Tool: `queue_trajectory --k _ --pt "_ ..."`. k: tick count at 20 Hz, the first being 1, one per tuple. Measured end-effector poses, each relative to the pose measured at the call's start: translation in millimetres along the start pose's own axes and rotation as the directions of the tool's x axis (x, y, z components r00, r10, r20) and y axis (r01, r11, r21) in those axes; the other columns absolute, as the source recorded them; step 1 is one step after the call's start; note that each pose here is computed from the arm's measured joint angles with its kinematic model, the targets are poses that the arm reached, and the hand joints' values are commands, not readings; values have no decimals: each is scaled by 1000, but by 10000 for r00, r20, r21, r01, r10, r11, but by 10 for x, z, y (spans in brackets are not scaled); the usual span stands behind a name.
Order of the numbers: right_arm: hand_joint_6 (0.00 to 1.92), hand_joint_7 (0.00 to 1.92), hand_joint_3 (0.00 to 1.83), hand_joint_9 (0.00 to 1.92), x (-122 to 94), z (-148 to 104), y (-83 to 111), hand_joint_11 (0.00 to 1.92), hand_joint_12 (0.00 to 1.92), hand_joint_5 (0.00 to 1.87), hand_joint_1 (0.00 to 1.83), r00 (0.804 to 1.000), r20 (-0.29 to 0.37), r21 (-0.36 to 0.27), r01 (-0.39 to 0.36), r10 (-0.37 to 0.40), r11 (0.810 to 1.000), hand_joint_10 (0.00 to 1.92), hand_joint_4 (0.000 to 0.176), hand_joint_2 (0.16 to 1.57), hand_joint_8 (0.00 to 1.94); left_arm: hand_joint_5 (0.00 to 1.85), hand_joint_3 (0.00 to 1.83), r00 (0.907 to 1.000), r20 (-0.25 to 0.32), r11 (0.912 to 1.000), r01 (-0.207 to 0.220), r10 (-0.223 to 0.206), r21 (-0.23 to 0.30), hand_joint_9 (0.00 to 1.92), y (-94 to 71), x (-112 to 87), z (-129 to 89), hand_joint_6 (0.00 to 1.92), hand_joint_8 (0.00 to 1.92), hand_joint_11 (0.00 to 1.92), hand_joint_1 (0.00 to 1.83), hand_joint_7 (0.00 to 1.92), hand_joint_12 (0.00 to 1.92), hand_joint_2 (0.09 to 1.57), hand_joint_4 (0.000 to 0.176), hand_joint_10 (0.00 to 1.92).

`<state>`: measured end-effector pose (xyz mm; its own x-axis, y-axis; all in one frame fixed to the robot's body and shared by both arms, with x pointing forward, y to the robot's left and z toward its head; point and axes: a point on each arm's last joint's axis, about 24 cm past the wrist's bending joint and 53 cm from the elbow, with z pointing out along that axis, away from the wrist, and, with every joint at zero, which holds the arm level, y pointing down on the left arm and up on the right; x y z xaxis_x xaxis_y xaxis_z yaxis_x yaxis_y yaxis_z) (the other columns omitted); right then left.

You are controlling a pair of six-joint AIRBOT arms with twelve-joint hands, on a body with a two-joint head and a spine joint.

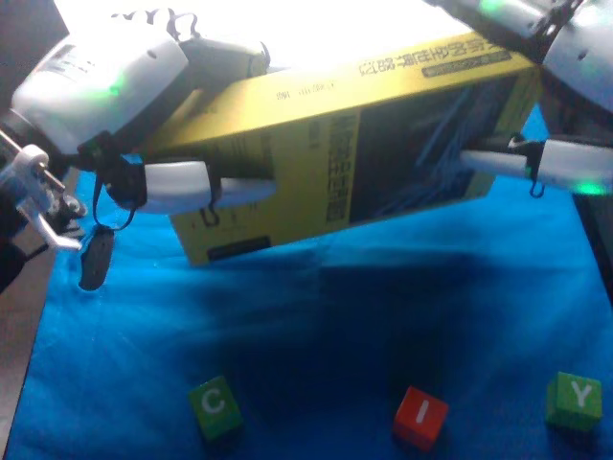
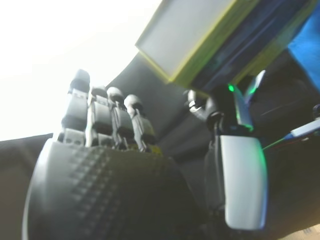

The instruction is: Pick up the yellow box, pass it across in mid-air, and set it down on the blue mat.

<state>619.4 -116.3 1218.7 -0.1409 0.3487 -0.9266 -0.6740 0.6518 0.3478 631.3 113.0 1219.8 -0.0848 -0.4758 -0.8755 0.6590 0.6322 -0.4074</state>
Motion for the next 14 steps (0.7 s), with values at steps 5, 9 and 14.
queue_trajectory --k 5,9,14 --pt "618 385 0 239 71 25 -100 1 1429 204 804 9997 -243 256 -38 44 9997 903 0 1154 559 1189 0 9994 265 9963 -230 209 825 1591 -262 -43 -19 1921 1921 1656 1273 1399 1921 1181 173 1921" --pt "1916 1495 0 1609 100 81 -100 1696 1920 1255 1464 9993 -280 211 -253 259 9995 1919 0 1206 1938 1181 0 9953 523 9891 -878 821 1185 1472 -358 -107 -44 1921 1921 1556 1281 1379 1921 1181 173 1921" --pt "1921 1368 1 1485 207 104 -112 1580 1921 1193 1536 9977 -648 257 -174 190 9995 1921 0 1204 1941 588 8 9930 466 9830 -1143 1086 1436 735 -416 -93 -63 1617 1705 705 1115 825 1852 1316 0 1663"
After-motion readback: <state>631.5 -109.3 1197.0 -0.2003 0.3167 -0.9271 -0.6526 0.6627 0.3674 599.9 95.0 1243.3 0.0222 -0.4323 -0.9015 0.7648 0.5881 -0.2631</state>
